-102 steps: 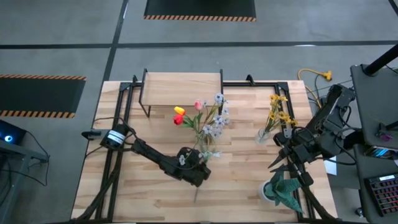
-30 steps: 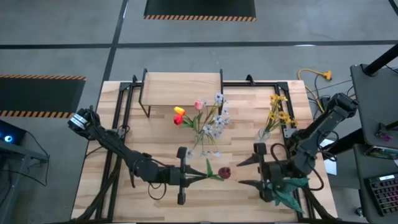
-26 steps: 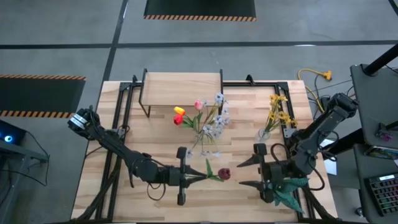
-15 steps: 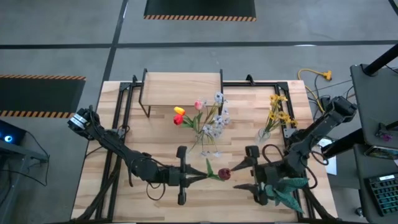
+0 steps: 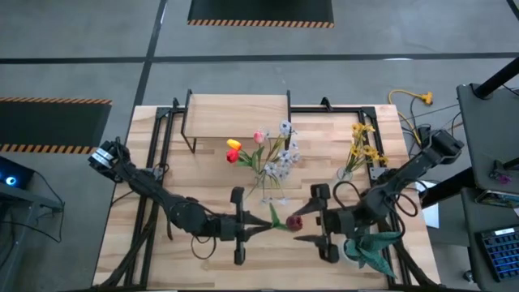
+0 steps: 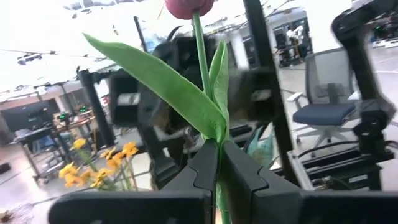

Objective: Pick and place flowers into a vace then onto a shelf
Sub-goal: Put the dark red flower into the right transparent vase

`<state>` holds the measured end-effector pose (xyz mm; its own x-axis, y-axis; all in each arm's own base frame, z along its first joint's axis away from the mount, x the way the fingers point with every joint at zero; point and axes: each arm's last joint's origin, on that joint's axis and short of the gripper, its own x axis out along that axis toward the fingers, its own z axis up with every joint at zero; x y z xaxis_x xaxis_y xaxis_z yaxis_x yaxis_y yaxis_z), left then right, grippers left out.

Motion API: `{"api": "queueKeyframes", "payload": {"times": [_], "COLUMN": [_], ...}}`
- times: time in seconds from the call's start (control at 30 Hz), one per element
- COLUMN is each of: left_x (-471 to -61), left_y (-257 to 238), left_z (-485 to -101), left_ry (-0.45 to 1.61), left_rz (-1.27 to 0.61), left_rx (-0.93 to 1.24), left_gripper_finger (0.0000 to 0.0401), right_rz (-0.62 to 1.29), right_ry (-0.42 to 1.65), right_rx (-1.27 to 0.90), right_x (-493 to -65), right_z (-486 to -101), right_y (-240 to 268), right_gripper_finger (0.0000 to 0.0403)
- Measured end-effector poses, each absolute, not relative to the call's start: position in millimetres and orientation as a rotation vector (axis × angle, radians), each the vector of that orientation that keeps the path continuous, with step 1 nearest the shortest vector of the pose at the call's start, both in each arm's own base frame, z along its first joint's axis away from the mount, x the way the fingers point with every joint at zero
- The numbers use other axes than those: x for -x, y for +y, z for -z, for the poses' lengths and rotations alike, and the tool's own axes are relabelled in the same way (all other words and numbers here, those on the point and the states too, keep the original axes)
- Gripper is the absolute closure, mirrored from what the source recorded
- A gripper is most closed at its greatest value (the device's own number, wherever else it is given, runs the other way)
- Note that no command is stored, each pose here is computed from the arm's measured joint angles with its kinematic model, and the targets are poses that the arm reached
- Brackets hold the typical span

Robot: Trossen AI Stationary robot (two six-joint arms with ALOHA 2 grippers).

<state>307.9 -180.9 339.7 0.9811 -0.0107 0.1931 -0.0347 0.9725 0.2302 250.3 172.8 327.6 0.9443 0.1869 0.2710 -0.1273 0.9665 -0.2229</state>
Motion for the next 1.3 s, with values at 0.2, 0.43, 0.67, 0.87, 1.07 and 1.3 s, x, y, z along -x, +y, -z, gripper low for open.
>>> {"api": "queueKeyframes", "payload": {"times": [0.2, 0.43, 0.67, 0.87, 1.07, 1.3], "left_x": [-311, -311, -311, -311, -311, -311], "left_y": [-175, -175, -175, -175, -175, -175], "left_z": [-339, -339, -339, -339, -339, -338], "left_ry": [-0.189, -0.19, -0.19, -0.19, -0.19, -0.189], "left_rz": [-0.034, -0.031, -0.031, -0.03, -0.03, -0.027], "left_rx": [-0.238, -0.238, -0.238, -0.238, -0.238, -0.192], "left_gripper_finger": [0.0401, 0.0401, 0.0401, 0.0401, 0.0401, 0.0389], "right_rz": [-0.135, -0.119, -0.128, -0.106, -0.098, -0.073], "right_ry": [-0.312, -0.248, -0.207, -0.183, -0.183, -0.171], "right_rx": [0.208, 0.23, 0.184, 0.19, 0.186, 0.187], "right_x": [-270, -283, -284, -284, -283, -283], "right_z": [-341, -353, -362, -361, -361, -361], "right_y": [177, 181, 182, 181, 181, 180], "right_gripper_finger": [0.0155, 0.0171, 0.0208, 0.0262, 0.0329, 0.039]}}
